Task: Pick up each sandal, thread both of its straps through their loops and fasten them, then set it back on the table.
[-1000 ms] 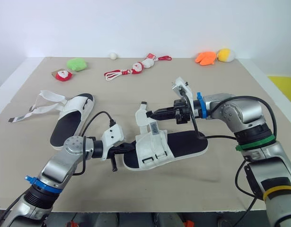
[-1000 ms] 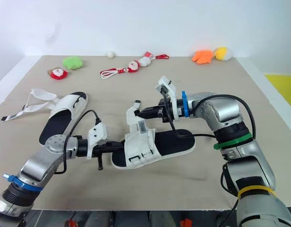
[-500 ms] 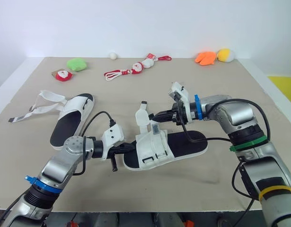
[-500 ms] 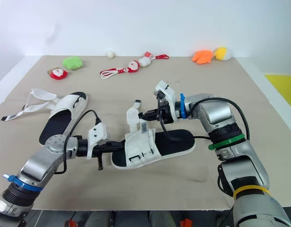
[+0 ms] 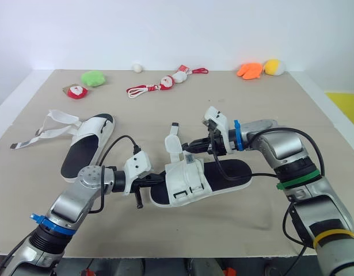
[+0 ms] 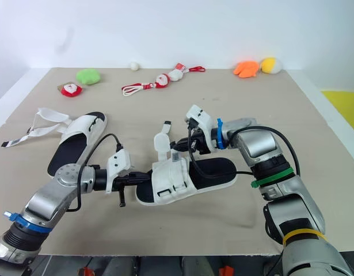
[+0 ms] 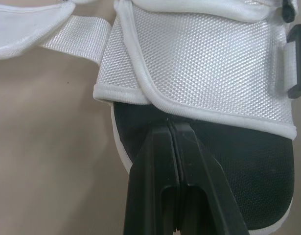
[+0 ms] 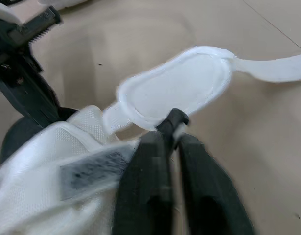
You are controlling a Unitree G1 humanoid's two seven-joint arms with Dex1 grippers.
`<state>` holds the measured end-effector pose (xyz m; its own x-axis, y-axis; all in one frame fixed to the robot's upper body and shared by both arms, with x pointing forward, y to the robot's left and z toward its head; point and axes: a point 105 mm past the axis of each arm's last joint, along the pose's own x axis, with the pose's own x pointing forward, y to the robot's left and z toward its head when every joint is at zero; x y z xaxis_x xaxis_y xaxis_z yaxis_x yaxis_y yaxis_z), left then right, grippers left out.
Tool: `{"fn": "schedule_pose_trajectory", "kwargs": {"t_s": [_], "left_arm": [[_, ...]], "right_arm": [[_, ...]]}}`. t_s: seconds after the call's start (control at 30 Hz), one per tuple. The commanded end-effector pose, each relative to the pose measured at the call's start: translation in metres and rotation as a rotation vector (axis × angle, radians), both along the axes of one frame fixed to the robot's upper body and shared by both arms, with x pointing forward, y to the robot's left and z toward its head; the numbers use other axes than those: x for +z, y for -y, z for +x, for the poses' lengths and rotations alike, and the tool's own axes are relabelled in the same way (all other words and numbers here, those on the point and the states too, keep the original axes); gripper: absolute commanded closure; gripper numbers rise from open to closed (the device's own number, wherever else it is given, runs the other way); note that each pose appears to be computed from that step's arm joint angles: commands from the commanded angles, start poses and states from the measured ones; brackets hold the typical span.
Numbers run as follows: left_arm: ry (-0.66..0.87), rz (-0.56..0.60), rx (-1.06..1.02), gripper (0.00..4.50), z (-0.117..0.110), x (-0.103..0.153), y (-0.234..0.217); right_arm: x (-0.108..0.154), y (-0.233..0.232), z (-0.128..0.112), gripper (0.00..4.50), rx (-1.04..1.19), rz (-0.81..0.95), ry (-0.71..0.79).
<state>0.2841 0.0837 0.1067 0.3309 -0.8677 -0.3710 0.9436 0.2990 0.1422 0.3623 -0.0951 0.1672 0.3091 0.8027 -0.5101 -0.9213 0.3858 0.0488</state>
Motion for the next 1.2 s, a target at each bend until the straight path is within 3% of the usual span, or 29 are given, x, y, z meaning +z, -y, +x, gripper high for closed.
{"fn": "schedule_pose_trajectory", "kwargs": {"t_s": [0.03, 0.07, 0.1, 0.17, 0.3, 0.43, 0.6, 0.97, 1.1, 1.2], "left_arm": [[-0.066, 0.044, 0.015, 4.50, -0.004, -0.021, 0.000], [-0.068, 0.043, 0.014, 4.50, -0.005, -0.021, 0.000], [-0.069, 0.043, 0.012, 4.50, -0.005, -0.022, 0.000], [-0.070, 0.042, 0.010, 4.50, -0.005, -0.022, 0.001], [-0.069, 0.041, 0.005, 4.50, -0.003, -0.021, 0.002], [-0.067, 0.047, 0.005, 4.50, -0.003, -0.021, 0.001], [-0.066, 0.051, 0.014, 4.50, -0.004, -0.020, -0.002], [-0.071, 0.052, 0.019, 4.50, -0.006, -0.021, -0.003], [-0.069, 0.052, 0.021, 4.50, -0.005, -0.021, -0.003], [-0.071, 0.051, 0.021, 4.50, -0.006, -0.022, -0.003]], "right_arm": [[0.033, 0.011, 0.014, 2.08, -0.086, 0.110, -0.008], [0.039, 0.012, 0.017, 1.37, -0.105, 0.146, -0.040], [0.044, 0.012, 0.019, 1.11, -0.122, 0.184, -0.085], [0.049, 0.009, 0.021, 0.02, -0.159, 0.253, -0.197], [0.038, -0.001, 0.040, 0.02, -0.367, 0.404, -0.503], [0.022, -0.015, 0.047, 0.02, -0.444, 0.435, -0.591], [0.002, -0.030, 0.049, 0.02, -0.485, 0.435, -0.642], [0.000, -0.056, 0.064, 0.02, -0.552, 0.545, -0.598], [-0.001, -0.058, 0.063, 1.66, -0.522, 0.536, -0.578], [0.005, -0.060, 0.060, 3.18, -0.430, 0.514, -0.513]]}}
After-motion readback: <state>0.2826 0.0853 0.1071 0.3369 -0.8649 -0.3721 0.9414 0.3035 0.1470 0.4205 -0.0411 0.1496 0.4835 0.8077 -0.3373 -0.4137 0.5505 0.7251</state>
